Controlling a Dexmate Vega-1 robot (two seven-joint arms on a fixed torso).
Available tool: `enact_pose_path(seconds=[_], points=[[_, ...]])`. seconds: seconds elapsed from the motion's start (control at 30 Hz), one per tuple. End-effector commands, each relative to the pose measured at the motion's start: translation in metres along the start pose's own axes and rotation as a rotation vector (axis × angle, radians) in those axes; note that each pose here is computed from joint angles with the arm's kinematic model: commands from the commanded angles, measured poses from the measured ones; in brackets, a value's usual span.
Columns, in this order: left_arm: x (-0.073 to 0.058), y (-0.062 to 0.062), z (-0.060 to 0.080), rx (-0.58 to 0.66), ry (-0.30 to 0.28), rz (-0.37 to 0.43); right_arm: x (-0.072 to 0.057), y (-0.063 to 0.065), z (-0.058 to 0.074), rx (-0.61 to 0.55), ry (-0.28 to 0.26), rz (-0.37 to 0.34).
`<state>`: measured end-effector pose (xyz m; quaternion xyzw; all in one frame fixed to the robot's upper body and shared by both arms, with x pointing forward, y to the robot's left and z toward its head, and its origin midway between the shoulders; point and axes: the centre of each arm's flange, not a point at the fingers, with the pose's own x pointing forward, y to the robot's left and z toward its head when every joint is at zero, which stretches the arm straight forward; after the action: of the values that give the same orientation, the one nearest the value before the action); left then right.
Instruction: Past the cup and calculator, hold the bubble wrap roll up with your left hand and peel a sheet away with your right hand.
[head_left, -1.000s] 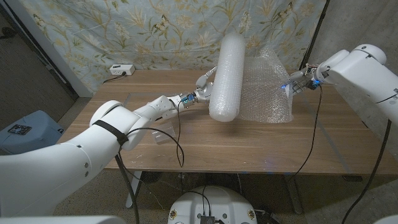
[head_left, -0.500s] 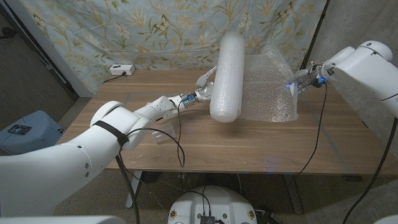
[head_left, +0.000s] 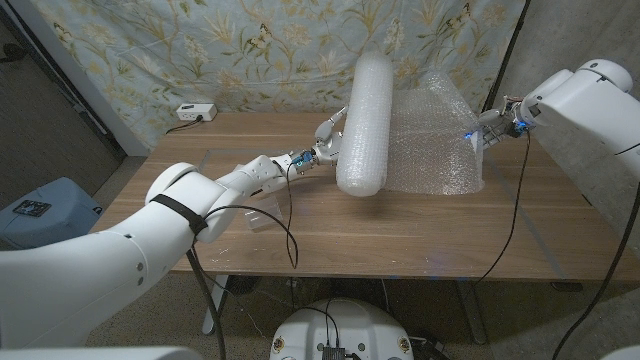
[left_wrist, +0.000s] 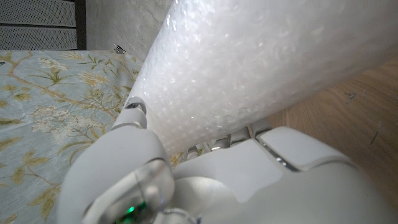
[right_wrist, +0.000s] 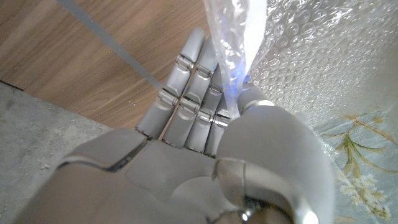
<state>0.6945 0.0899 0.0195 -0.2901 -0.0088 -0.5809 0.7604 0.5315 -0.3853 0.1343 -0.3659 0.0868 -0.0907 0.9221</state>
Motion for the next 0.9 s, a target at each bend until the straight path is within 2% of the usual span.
enact_pose_path(seconds=[0.03, 0.3, 0.9], points=[[-0.004, 0.003, -0.001, -0.012, -0.009, 0.005, 0.007, -0.003, -0.006, 0.002, 0.029, 0.004], [-0.011, 0.003, -0.003, -0.017, -0.002, -0.018, 0.015, -0.001, -0.012, 0.006, 0.054, 0.010], [-0.020, 0.004, -0.002, -0.020, -0.007, -0.039, 0.021, -0.006, -0.020, 0.014, 0.099, -0.002]])
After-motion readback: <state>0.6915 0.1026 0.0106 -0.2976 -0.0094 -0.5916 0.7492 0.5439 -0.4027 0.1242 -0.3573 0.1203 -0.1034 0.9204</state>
